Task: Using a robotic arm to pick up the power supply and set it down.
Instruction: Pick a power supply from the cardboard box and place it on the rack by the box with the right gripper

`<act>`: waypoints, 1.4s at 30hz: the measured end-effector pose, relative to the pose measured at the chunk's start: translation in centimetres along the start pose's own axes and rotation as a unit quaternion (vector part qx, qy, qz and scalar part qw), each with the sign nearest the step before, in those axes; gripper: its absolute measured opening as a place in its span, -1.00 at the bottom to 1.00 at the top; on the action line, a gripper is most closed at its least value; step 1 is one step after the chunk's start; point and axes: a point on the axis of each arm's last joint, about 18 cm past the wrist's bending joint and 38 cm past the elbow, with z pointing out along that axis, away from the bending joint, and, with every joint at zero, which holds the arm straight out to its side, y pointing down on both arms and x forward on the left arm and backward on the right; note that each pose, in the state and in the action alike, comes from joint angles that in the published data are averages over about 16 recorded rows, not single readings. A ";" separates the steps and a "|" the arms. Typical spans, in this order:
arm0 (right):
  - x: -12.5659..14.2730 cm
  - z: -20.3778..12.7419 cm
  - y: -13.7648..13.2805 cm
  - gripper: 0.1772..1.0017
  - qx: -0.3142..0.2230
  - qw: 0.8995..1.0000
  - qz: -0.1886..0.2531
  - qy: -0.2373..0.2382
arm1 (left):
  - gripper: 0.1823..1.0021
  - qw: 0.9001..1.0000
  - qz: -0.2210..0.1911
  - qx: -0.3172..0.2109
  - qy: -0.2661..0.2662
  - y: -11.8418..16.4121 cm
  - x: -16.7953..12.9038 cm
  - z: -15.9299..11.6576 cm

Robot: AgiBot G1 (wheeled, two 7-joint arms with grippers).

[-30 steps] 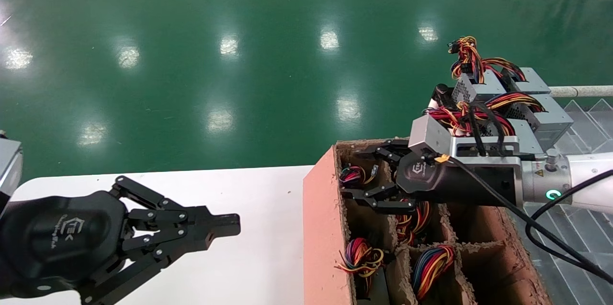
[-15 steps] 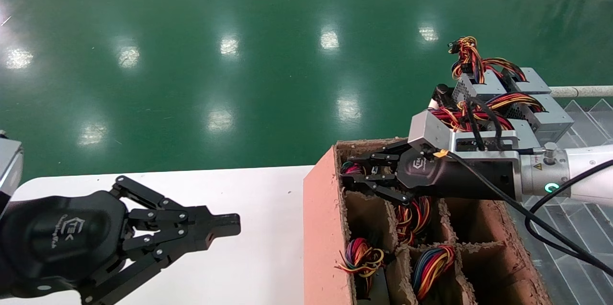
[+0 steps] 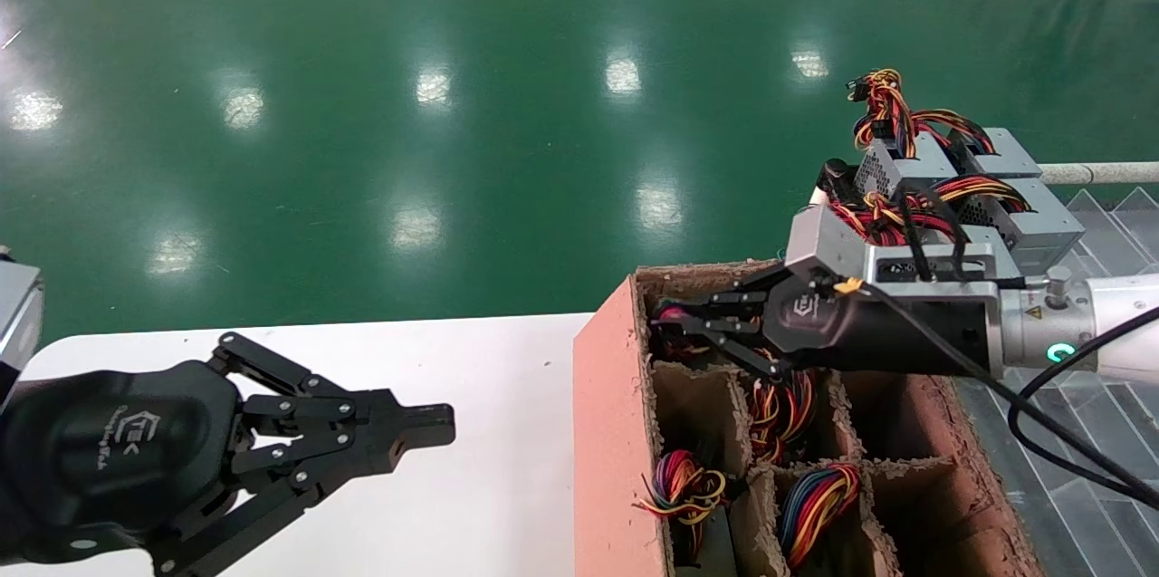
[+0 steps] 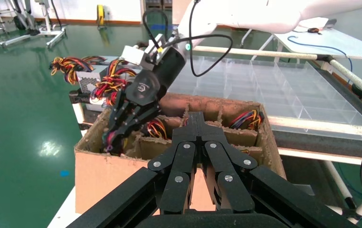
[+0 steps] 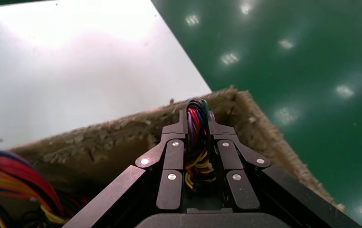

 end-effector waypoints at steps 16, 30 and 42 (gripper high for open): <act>2.1 -5.4 -7.9 -0.84 0.058 0.995 -0.084 0.020 | -0.98 1.000 0.000 0.000 0.000 0.0 0.0 0.0; 4.1 -13.9 -20.1 -0.84 -0.013 0.941 -0.312 0.131 | -0.98 1.000 0.000 0.000 0.000 0.0 0.0 0.0; 3.8 -21.7 -23.7 -0.84 -0.140 0.865 -0.398 0.273 | -0.98 1.000 0.000 0.000 0.000 0.0 0.0 0.0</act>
